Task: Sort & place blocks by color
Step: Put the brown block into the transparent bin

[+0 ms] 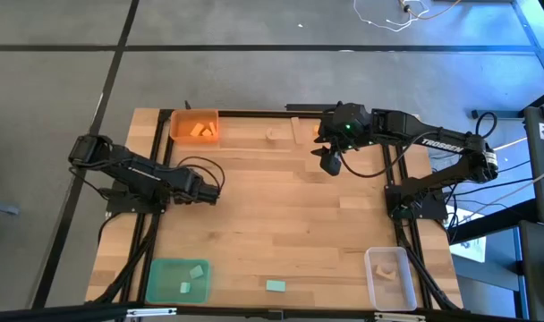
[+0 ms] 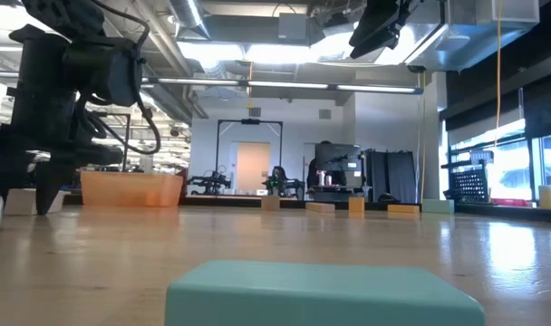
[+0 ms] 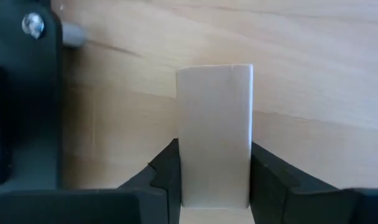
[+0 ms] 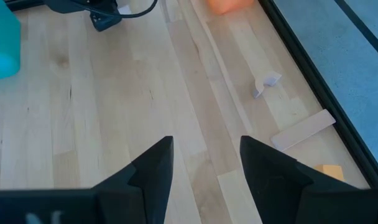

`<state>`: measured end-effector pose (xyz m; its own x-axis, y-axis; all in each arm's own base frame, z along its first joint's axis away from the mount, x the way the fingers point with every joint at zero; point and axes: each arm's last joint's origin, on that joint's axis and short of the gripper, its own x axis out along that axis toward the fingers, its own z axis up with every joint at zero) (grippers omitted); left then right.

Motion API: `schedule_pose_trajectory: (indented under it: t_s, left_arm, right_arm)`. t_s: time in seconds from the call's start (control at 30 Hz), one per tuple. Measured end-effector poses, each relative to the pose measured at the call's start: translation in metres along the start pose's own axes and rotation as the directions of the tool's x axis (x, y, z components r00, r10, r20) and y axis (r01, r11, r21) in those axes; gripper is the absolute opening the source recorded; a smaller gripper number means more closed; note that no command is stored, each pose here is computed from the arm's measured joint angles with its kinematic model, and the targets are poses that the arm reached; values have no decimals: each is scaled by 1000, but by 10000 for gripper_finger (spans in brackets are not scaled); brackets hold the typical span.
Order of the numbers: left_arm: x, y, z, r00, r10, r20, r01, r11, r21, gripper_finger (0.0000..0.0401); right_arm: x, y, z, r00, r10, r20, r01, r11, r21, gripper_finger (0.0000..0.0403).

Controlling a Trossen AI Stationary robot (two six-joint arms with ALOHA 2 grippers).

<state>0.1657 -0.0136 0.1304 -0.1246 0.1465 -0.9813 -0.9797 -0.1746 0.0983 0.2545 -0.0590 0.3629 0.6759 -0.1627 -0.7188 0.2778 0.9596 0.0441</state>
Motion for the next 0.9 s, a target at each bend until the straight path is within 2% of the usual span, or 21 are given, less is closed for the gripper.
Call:
schedule_pose_trajectory:
  t_s: [0.13,0.23,0.33,0.47,0.57,0.7,0.77,0.9]
  left_arm:
    - [-5,-5,1,998,-33,44,29,996,89,120]
    - [-18,-15,3,991,-111,82,89,969,231,120]
    - [-34,-24,6,985,-172,28,149,913,379,120]
    - [-69,-33,15,952,-302,-56,285,799,529,120]
    - [-99,-39,25,894,-434,-110,402,670,624,120]
    - [-142,-46,43,784,-597,-171,519,478,708,120]
    - [-163,-49,52,716,-662,-222,564,361,743,120]
    - [-198,-61,64,550,-766,-332,630,121,767,120]
  right_arm:
    - [0,0,0,1000,0,0,0,1000,-9,187]
    - [0,0,0,1000,0,0,0,998,-64,187]
    - [0,0,0,1000,0,1,0,989,-146,187]
    - [0,1,0,1000,18,1,-17,963,-268,187]
    - [0,3,0,999,51,0,-47,921,-388,187]
    - [2,9,4,992,125,34,-85,825,-558,187]
    - [6,13,8,984,170,54,-98,768,-634,187]
    - [20,26,17,962,254,101,-97,661,-744,187]
